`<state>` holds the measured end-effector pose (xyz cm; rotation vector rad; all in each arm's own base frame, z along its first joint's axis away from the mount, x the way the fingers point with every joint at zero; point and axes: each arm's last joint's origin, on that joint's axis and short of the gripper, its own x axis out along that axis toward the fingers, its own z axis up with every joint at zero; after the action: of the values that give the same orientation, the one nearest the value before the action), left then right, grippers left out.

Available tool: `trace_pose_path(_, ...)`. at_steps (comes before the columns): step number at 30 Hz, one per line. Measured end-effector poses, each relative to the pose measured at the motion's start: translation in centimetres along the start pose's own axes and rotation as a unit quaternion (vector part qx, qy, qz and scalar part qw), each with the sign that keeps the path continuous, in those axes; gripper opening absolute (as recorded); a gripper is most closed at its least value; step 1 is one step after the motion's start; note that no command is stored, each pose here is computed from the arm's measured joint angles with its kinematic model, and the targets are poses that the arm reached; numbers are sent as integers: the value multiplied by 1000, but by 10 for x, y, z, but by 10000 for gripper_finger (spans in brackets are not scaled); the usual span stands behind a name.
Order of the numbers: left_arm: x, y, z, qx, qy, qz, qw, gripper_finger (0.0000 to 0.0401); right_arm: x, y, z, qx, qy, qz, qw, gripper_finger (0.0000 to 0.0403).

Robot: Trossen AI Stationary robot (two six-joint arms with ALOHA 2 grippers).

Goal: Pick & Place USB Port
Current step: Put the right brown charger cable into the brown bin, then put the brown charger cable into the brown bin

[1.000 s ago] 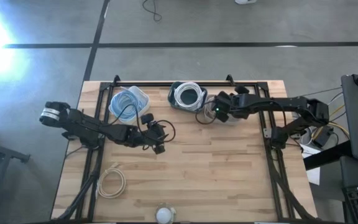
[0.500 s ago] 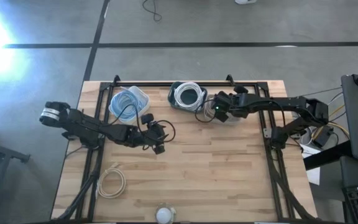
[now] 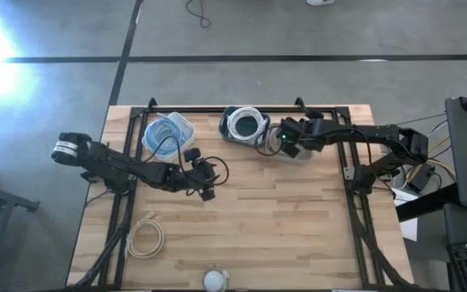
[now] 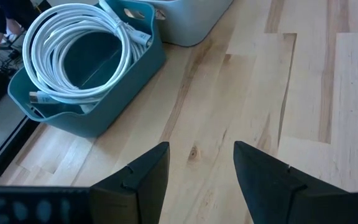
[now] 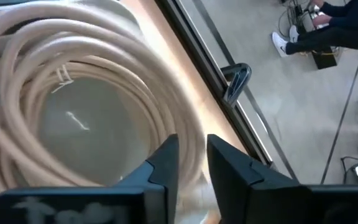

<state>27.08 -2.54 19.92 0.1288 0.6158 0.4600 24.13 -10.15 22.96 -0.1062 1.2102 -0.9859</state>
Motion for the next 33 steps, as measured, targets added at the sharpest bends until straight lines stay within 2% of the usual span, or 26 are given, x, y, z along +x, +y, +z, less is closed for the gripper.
trace_pose_path(8,-1,0,0,15,-1,-2,1000,197,-1,1,0,5,-1,1,1000,125)
trace_pose_path(12,-6,1,8,45,16,-33,998,197,-10,7,4,20,-16,25,999,137)
trace_pose_path(16,-18,6,19,75,74,-53,993,197,-30,14,14,18,-39,97,994,141)
trace_pose_path(20,-30,14,16,77,178,-47,980,197,-51,22,22,14,-69,134,988,141)
trace_pose_path(22,-36,17,10,63,235,-58,968,197,-58,26,23,22,-80,144,986,139)
trace_pose_path(26,-46,15,-8,20,344,-112,932,197,-65,35,24,33,-101,160,981,133)
trace_pose_path(33,-68,-6,-52,-10,491,-200,848,197,-58,49,13,18,-109,168,980,123)
